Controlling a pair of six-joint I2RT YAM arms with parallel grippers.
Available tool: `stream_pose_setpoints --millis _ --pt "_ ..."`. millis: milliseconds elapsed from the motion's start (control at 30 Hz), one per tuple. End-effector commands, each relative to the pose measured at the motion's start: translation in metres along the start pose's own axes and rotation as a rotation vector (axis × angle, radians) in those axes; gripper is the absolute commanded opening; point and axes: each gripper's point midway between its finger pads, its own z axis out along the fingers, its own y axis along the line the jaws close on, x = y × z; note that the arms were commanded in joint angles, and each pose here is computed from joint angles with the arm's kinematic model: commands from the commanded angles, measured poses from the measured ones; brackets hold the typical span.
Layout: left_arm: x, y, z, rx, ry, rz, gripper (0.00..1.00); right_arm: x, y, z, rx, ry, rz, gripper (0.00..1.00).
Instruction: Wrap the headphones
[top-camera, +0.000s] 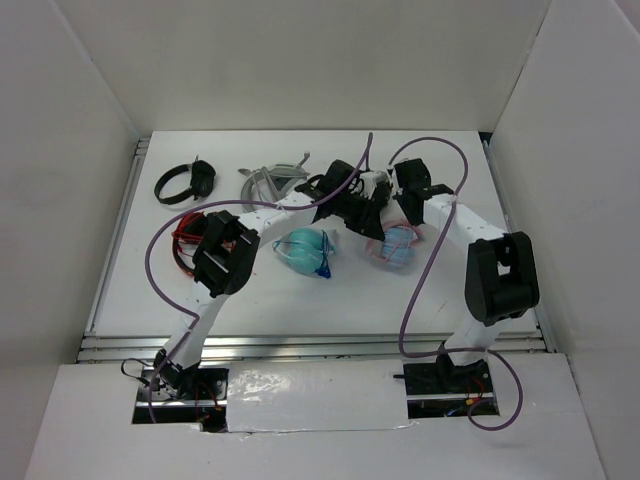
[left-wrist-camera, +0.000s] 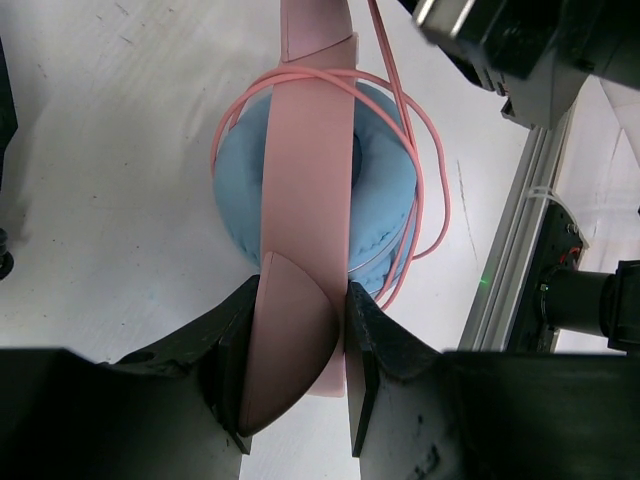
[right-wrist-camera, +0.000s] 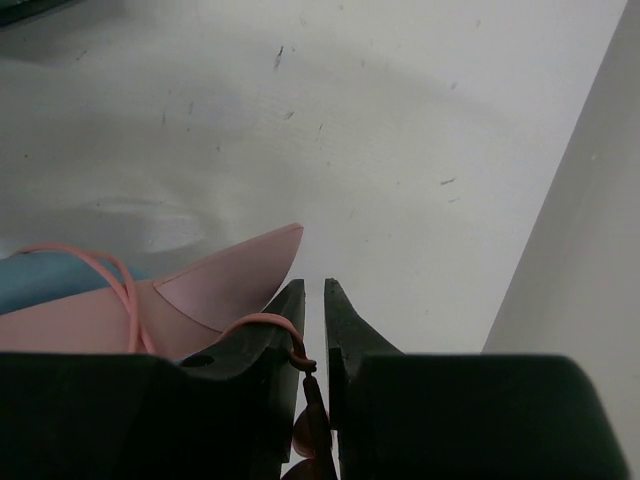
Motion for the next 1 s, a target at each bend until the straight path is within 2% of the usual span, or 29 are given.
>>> stream_pose_setpoints --millis 0,167,200,267,300,600,967 --pt "0.057 0.063 0.009 -0.206 0.143 -0.037 0.4 -0.045 -0.021 -0.006 0.107 -0.12 0.0 0.21" --pt "0.061 0.066 0.005 -0.218 0.15 -0.052 0.56 -0.051 -0.012 -0.004 0.099 -0.118 -0.04 0.21" --pt "0.061 0.067 0.005 -0.224 0.148 -0.055 0.62 -0.052 -0.012 -0.005 0.105 -0.12 -0.044 0.21" --pt "0.059 0.069 0.001 -0.252 0.143 -0.047 0.93 -0.053 -0.008 -0.004 0.105 -0.118 -0.062 0.21" --pt "0.061 0.071 0.0 -0.261 0.147 -0.048 0.99 -0.055 -0.006 -0.004 0.105 -0.122 -0.068 0.21" --pt "0.048 0.051 -0.02 -0.249 0.089 -0.015 0.99 -0.071 0.001 -0.011 0.078 -0.197 -0.069 0.23" --pt "-0.016 0.006 -0.054 -0.177 -0.067 0.072 0.99 -0.104 0.02 -0.027 -0.031 -0.324 -0.122 0.24"
